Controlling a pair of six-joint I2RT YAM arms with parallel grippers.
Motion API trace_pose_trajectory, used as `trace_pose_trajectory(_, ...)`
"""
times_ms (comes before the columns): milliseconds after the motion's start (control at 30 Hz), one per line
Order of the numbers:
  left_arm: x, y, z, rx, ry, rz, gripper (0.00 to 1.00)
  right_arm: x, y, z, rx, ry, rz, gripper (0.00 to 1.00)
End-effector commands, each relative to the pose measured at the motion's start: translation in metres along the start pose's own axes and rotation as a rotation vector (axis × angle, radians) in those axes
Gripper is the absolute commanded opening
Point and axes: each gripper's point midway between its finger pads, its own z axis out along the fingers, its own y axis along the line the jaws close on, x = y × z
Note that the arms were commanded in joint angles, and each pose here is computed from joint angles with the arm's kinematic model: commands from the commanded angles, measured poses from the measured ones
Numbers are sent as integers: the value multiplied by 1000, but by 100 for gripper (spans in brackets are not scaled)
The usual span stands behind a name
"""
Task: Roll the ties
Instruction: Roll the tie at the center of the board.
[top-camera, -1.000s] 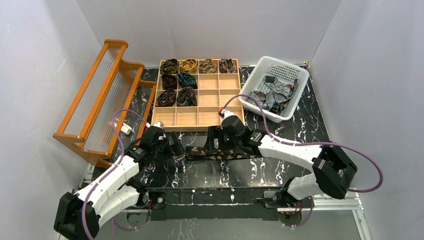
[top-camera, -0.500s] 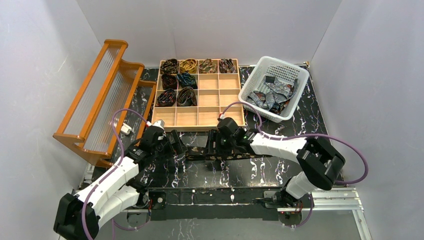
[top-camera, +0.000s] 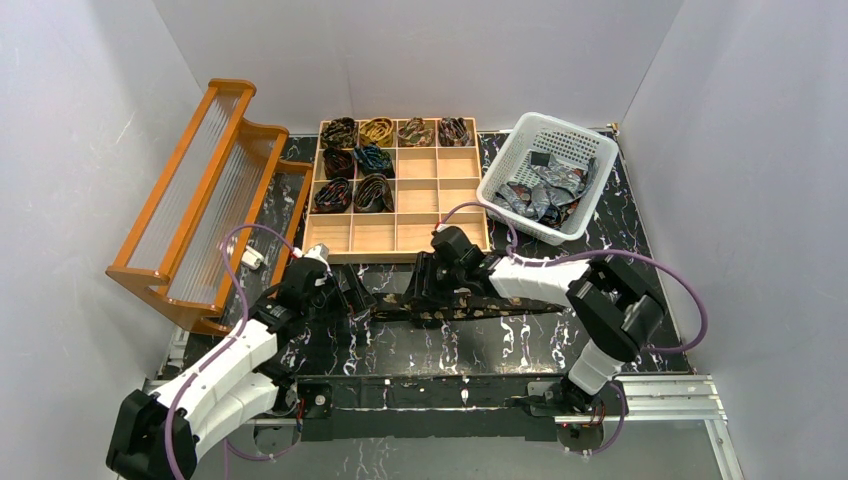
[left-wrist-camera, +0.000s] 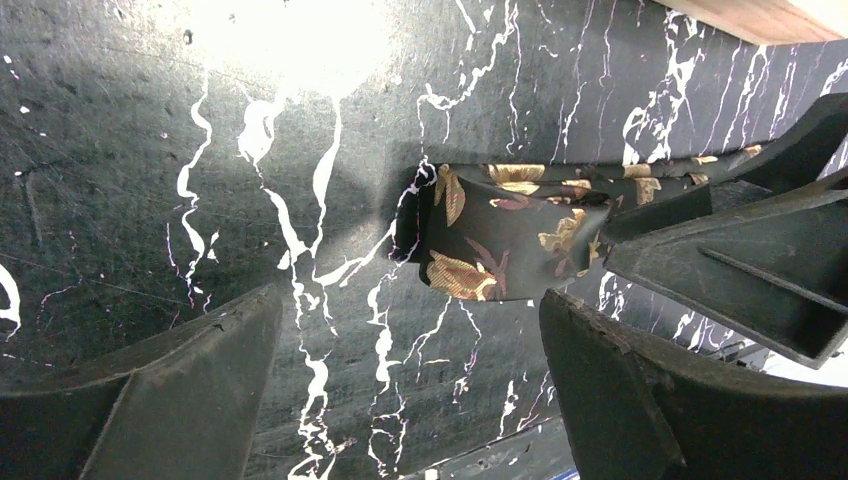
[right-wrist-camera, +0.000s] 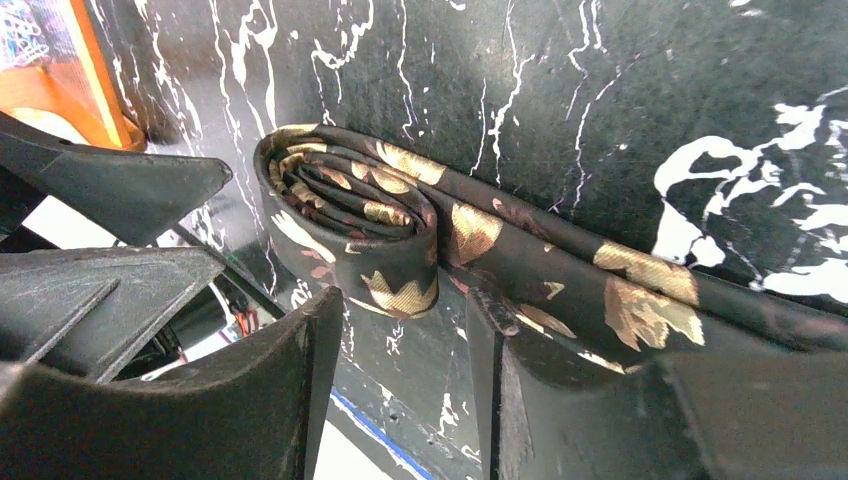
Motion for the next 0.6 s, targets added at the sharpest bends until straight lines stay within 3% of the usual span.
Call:
trace_pose_trajectory(0,0,-2,1,27,-4,18,96,-1,27,5,-107,40,-2,55)
trace_pose_trajectory(333,0,-12,13,68,21,30,95,-3,15,15,-77,79,8,47)
trace_pose_trajectory(467,1,-13,15,75,28,27,94,-7,24,9,-94,72,-15,60)
trace_pose_trajectory(567,0,-15,15,80,24,23,94,-10,33,1,-121,59,-31,62)
